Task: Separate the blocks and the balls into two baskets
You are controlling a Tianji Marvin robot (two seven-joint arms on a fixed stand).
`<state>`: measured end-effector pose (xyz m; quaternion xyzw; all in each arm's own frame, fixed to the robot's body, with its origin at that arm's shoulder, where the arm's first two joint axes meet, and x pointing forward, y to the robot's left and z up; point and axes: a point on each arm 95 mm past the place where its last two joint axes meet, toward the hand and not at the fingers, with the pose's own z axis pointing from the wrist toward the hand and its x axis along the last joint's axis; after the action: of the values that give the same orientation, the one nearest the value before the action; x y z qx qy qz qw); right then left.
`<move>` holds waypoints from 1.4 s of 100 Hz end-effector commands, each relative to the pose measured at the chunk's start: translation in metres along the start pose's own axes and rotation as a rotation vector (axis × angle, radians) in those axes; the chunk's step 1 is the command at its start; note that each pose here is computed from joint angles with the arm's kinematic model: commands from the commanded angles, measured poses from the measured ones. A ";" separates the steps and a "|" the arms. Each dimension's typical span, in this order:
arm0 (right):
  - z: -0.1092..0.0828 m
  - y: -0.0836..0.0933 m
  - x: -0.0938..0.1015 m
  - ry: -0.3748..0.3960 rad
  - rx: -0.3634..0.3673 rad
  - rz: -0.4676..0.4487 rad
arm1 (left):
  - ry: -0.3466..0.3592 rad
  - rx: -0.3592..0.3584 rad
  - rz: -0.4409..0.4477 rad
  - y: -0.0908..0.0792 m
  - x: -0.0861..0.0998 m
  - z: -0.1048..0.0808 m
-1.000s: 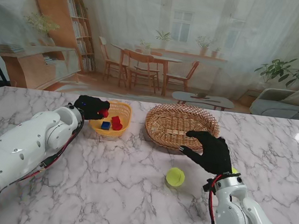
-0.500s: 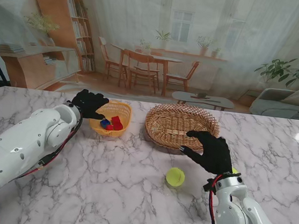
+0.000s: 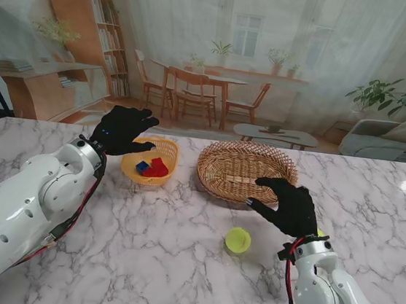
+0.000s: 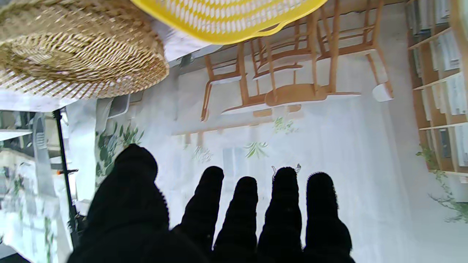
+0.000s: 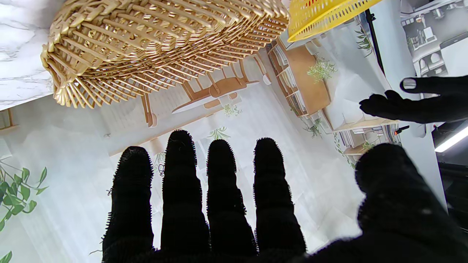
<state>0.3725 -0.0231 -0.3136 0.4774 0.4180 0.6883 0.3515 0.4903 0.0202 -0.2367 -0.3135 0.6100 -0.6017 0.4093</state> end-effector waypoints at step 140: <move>-0.015 0.001 -0.015 -0.067 -0.050 -0.122 | 0.020 -0.033 -0.378 0.065 0.058 -0.045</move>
<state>0.3686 -0.0298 -0.3165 0.4640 0.4211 0.6686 0.4005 0.4301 -0.0053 -0.3074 -0.4223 0.5448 -0.6700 0.2756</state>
